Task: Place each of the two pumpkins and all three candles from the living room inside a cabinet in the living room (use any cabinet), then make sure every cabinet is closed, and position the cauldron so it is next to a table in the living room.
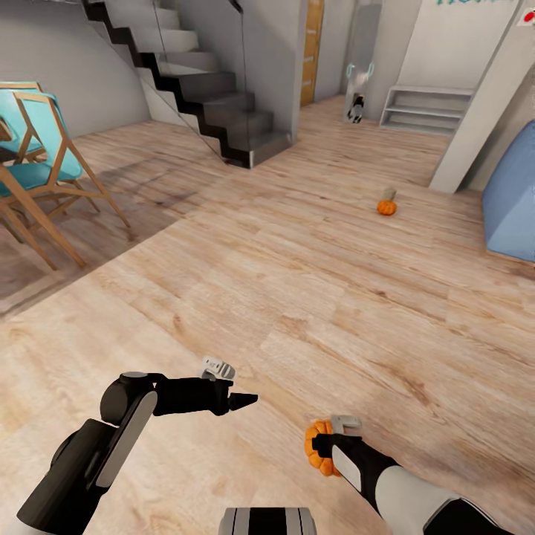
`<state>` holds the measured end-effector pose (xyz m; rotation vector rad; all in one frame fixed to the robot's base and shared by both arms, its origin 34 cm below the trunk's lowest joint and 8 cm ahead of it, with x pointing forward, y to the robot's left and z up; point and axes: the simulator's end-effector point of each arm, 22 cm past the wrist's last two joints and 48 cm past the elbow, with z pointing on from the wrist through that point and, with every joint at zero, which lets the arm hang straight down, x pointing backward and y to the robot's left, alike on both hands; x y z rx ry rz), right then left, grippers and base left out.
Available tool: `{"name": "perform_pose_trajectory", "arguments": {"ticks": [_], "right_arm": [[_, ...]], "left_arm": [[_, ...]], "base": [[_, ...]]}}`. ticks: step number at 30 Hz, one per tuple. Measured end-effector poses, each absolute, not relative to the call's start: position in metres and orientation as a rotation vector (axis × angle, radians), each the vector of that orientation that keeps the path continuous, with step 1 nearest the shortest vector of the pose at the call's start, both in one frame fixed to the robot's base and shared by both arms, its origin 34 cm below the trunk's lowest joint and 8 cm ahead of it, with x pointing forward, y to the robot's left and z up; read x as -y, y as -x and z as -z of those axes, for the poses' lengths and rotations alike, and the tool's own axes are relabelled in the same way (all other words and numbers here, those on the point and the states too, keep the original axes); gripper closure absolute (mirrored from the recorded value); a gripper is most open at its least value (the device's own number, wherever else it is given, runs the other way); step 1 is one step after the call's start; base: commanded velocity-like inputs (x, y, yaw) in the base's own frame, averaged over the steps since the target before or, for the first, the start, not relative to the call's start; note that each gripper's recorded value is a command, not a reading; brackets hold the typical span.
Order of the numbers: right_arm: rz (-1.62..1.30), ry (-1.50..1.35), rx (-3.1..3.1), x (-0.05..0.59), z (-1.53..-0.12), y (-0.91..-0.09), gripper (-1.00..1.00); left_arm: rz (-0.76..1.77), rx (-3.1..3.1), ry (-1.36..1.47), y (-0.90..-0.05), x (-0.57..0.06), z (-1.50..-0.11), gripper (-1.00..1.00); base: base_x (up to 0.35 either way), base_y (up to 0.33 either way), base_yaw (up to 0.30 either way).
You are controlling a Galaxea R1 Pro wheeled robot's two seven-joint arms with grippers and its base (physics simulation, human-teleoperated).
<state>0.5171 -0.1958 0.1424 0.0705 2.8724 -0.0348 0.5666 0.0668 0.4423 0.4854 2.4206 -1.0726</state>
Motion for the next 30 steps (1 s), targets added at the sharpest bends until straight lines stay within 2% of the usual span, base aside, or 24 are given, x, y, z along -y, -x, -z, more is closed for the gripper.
{"name": "perform_pose_trajectory", "arguments": {"ticks": [30], "right_arm": [[-0.061, -0.071, -2.678, 0.186, -0.208, -0.573, 1.00]], "left_arm": [[1.002, -2.319, -0.534, -0.571, -0.067, -0.503, -1.00]], "base": [[0.000, 0.000, 0.000]]}}
